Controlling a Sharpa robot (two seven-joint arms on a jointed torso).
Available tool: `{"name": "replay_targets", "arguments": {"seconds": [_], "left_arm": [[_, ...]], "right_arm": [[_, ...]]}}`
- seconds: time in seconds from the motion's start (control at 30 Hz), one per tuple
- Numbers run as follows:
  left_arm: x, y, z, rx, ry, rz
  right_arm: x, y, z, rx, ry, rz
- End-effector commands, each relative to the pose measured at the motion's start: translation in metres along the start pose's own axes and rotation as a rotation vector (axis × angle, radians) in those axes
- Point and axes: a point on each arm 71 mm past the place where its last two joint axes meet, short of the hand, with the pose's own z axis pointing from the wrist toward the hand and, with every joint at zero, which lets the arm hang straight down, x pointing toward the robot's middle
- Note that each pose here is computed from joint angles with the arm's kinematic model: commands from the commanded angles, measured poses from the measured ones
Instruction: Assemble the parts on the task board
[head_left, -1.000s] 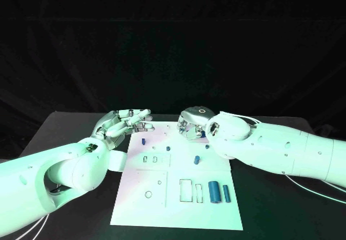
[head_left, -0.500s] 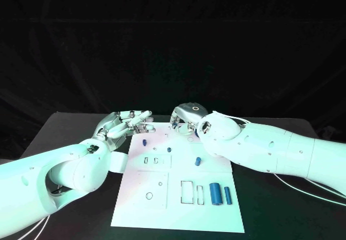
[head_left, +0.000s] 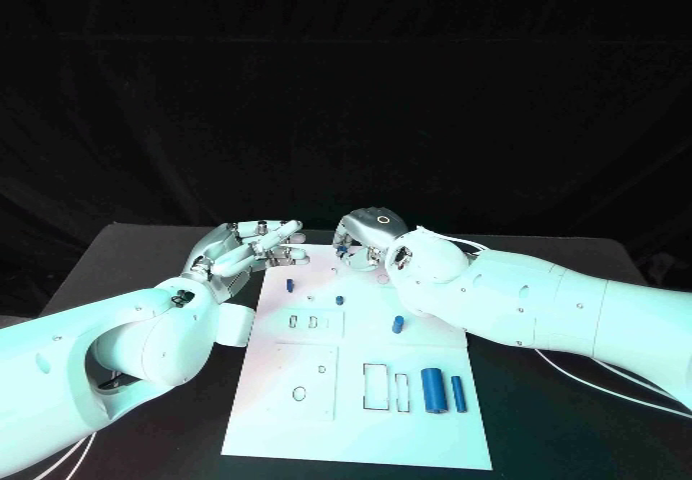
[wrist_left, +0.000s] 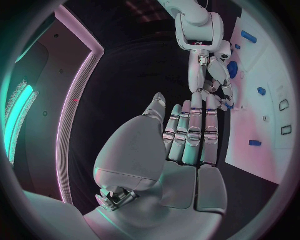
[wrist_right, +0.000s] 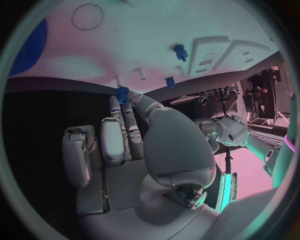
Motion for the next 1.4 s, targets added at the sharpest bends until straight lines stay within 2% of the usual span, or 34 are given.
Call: {"name": "replay_targets", "arguments": {"seconds": [0.03, 0.73, 0.9, 1.1, 1.4], "left_arm": [[0.0034, -0.0036, 0.0003, 0.018, 0.026, -0.003], [0.0053, -0.0090, 0.0008, 0.026, 0.036, -0.002], [0.0050, -0.0095, 0.0008, 0.026, 0.036, -0.002], [0.0046, -0.0097, 0.0009, 0.025, 0.036, -0.001], [0.0036, -0.0098, 0.0009, 0.025, 0.034, 0.000]], "right_arm": [[0.0009, 0.0027, 0.0008, -0.018, -0.008, -0.011], [0.0078, -0.0011, 0.0033, 0.016, -0.008, -0.043], [0.0090, -0.0032, 0.0032, 0.026, 0.009, -0.054], [0.0101, -0.0034, 0.0020, 0.022, 0.030, -0.059], [0.0092, -0.0037, 0.0010, 0.017, 0.020, -0.056]]}}
